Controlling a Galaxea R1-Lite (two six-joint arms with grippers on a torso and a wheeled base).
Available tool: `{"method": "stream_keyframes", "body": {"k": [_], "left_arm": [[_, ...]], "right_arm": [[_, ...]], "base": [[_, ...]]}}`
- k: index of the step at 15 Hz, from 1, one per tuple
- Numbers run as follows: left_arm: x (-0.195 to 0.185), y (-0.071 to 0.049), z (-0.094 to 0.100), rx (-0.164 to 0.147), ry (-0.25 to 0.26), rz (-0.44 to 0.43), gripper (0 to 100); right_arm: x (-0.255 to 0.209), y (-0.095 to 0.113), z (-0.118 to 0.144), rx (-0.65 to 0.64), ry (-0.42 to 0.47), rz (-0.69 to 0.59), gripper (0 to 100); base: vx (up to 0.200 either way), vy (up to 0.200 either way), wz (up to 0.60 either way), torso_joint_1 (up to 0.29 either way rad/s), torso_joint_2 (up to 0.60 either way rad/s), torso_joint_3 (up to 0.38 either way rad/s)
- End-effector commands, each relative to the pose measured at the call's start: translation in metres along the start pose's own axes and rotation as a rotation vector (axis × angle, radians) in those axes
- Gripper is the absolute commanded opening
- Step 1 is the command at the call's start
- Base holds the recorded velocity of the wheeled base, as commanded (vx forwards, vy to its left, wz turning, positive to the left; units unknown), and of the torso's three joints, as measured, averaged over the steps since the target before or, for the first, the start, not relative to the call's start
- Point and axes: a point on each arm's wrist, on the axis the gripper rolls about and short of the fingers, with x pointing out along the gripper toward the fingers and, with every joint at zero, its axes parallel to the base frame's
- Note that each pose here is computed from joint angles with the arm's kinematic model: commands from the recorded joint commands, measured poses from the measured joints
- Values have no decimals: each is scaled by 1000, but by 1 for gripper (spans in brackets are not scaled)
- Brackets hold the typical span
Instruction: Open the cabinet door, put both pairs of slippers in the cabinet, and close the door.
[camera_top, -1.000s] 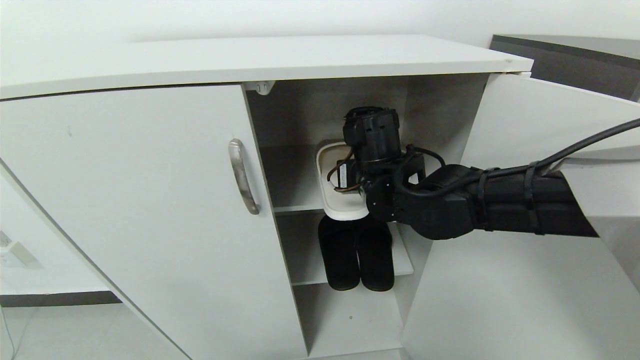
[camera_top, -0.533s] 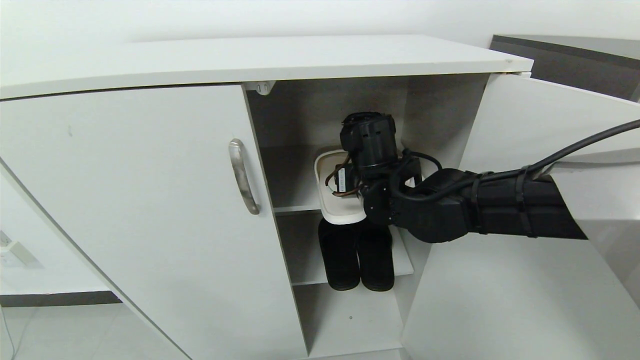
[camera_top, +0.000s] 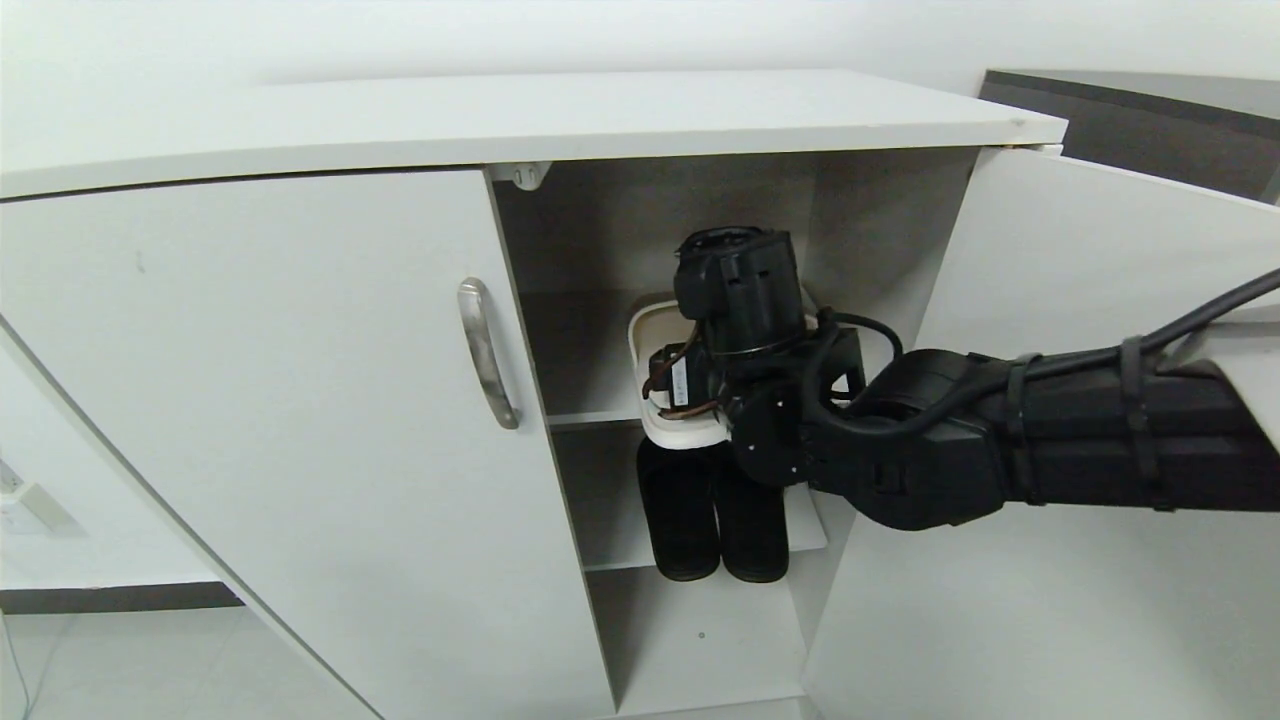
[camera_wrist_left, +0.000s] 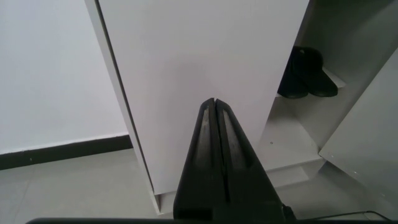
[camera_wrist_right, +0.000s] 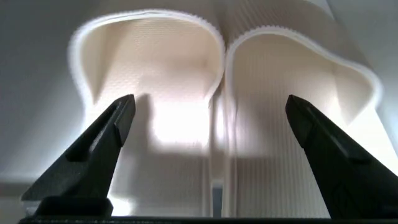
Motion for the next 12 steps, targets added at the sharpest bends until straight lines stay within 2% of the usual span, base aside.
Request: {"method": "stream_keyframes", "body": {"k": [1, 3, 5, 8, 12], "left_arm": [[0, 0, 0, -1, 1, -1, 0], [0, 0, 0, -1, 1, -1, 0], [0, 0, 0, 0, 1, -1, 0], [0, 0, 0, 0, 1, -1, 0], [0, 0, 0, -1, 1, -1, 0]], "right_arm": [[-28, -5, 11, 9, -14, 28, 100], [-48, -8, 6, 3, -10, 62, 100], [-64, -12, -10, 10, -23, 103, 100], [-66, -14, -32, 48, -64, 120, 100], [-69, -14, -56, 33, -51, 132, 100]], "base": [[0, 0, 0, 0, 0, 0], [0, 0, 0, 0, 0, 0], [0, 0, 0, 0, 0, 0], [0, 0, 0, 0, 0, 0], [0, 0, 0, 0, 0, 0]]}}
